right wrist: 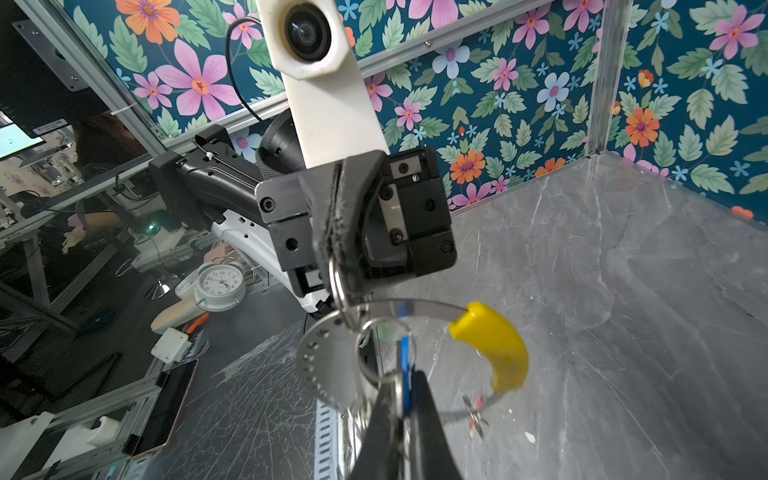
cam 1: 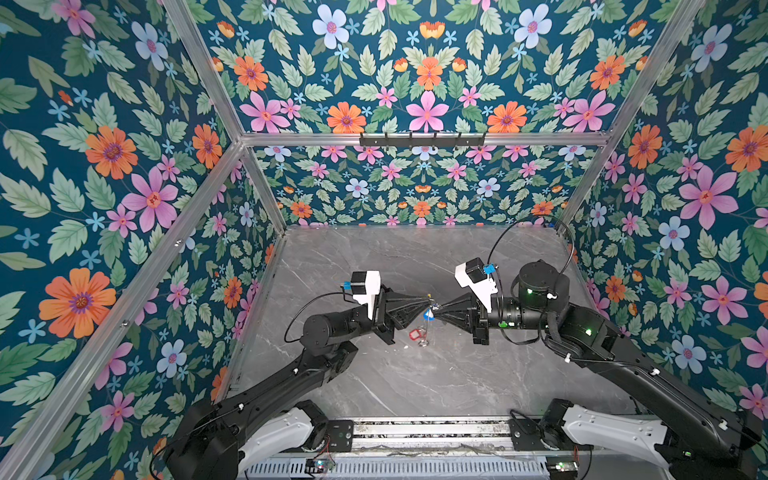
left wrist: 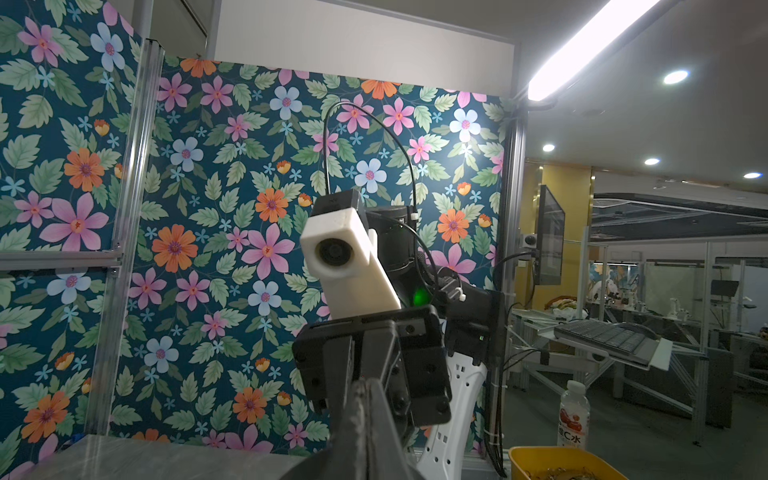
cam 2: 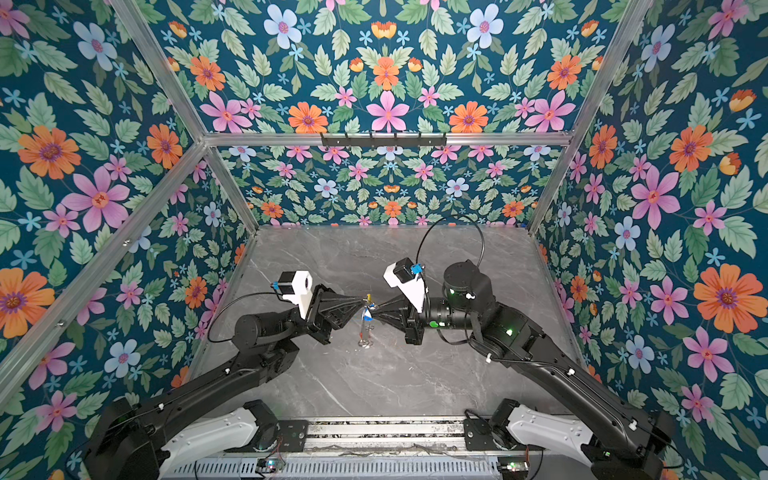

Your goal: Remove the keys from the keyring

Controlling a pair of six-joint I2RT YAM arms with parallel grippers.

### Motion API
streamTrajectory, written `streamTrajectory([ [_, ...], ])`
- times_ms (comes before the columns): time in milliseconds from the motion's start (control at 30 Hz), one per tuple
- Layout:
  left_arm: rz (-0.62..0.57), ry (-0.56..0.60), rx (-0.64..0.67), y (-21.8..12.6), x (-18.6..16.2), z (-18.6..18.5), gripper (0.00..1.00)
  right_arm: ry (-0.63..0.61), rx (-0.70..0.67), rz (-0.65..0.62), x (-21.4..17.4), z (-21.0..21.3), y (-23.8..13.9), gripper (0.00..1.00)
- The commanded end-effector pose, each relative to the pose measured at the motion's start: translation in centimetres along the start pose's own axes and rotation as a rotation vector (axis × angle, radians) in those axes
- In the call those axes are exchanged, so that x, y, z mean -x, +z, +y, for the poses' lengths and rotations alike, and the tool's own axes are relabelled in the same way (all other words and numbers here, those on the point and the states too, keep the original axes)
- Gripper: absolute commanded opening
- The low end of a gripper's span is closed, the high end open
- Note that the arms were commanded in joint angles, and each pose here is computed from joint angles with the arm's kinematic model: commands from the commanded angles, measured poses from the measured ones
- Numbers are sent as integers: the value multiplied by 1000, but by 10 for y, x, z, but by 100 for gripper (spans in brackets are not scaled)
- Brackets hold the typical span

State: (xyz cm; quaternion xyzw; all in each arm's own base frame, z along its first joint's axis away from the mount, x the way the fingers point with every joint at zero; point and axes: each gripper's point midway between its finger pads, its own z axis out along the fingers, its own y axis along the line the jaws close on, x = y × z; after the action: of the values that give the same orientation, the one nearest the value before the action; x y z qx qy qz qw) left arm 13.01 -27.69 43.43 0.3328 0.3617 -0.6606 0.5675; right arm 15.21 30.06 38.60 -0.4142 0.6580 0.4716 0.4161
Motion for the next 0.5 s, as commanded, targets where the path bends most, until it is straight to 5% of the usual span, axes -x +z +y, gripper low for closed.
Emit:
streamTrajectory([
  [0, -40, 82, -24, 1, 16, -10, 0, 28, -62, 42, -13, -11, -3, 0],
  [233, -18, 83, -16, 2, 15, -9, 0, 45, -40, 60, -17, -9, -1, 0],
  [400, 4, 80, -8, 4, 13, -8, 0, 17, -60, 35, -14, -7, -10, 44],
  [467, 13, 79, -6, 5, 13, -7, 0, -8, -69, 12, -7, -4, -17, 49],
])
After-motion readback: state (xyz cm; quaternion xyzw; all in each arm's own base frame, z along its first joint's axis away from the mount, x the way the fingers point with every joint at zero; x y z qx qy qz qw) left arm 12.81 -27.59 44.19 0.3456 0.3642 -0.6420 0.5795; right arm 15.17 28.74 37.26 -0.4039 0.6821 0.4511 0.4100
